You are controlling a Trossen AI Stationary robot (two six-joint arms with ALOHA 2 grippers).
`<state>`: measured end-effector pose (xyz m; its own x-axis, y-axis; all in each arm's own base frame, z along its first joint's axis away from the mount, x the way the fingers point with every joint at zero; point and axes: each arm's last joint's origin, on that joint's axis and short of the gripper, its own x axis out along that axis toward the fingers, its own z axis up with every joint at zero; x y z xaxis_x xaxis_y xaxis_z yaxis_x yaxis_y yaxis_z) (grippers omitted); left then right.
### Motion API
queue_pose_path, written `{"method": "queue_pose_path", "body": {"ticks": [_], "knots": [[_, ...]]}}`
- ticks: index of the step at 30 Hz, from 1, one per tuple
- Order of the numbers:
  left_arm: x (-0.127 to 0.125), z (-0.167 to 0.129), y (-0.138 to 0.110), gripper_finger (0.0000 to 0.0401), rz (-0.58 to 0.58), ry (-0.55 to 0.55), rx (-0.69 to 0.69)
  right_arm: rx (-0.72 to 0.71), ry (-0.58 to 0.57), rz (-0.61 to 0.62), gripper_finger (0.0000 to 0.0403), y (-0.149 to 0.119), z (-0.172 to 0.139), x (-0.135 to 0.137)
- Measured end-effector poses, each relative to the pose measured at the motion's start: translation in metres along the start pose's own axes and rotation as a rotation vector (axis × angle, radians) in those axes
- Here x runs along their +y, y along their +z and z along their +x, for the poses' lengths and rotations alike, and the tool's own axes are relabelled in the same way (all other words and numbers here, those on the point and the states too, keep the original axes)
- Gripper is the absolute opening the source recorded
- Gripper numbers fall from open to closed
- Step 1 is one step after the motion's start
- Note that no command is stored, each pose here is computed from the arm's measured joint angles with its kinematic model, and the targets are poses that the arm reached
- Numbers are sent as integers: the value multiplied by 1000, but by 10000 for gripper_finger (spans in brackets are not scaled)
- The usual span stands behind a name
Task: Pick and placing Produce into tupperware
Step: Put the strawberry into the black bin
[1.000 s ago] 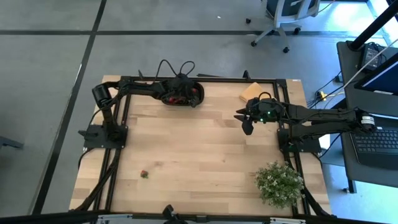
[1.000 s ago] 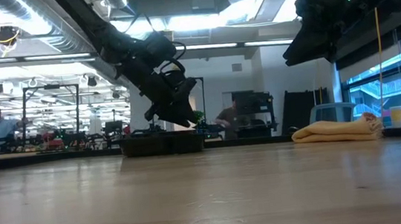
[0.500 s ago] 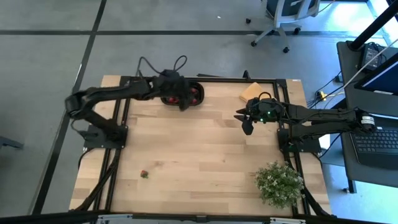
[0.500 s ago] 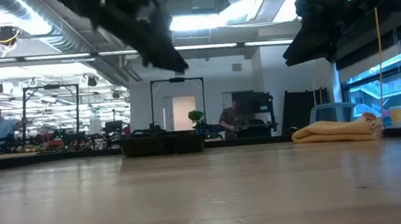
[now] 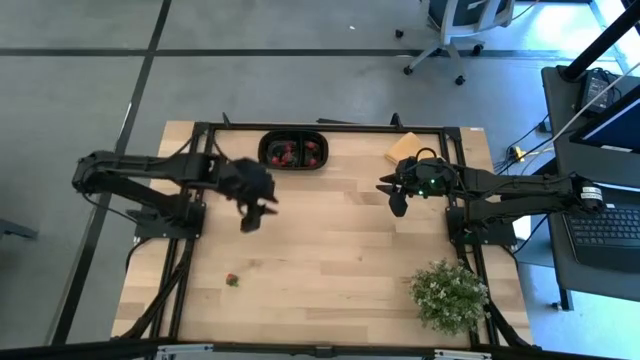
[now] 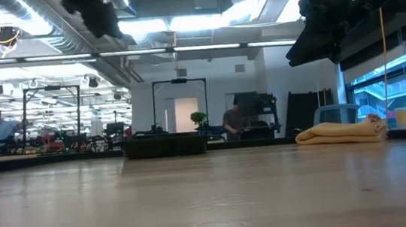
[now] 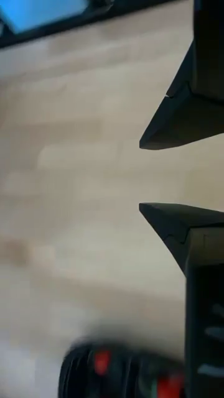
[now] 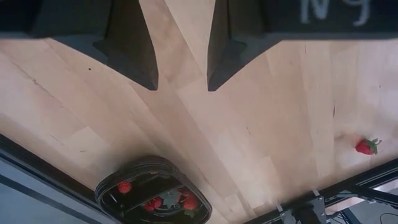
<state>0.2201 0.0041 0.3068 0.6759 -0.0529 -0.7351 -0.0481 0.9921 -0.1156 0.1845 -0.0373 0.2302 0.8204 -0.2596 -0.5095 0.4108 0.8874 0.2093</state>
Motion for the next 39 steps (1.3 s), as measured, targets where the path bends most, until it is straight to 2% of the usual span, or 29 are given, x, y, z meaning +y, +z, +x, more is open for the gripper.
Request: {"method": "queue_pose_path", "body": {"ticks": [4, 13, 16, 19, 23, 31, 39], "knots": [[-25, 4, -9, 154, 18, -71, 86, -3, 1, 3, 141, 0, 0, 0], [-76, 19, -25, 230, 82, -155, 205, -2, 1, 4, 141, 0, 0, 0], [-93, 15, -33, 238, 107, -198, 222, -3, 1, 5, 141, 0, 0, 0], [-106, 11, -40, 239, 77, -221, 256, -3, 1, 5, 141, 0, 0, 0], [-119, 7, -49, 240, 66, -243, 290, -2, 1, 4, 141, 0, 0, 0], [-135, 6, -78, 240, 196, -255, 367, -2, 1, 4, 141, 0, 0, 0], [-134, 24, -122, 240, 235, -142, 411, -2, 1, 5, 141, 0, 0, 0]]}}
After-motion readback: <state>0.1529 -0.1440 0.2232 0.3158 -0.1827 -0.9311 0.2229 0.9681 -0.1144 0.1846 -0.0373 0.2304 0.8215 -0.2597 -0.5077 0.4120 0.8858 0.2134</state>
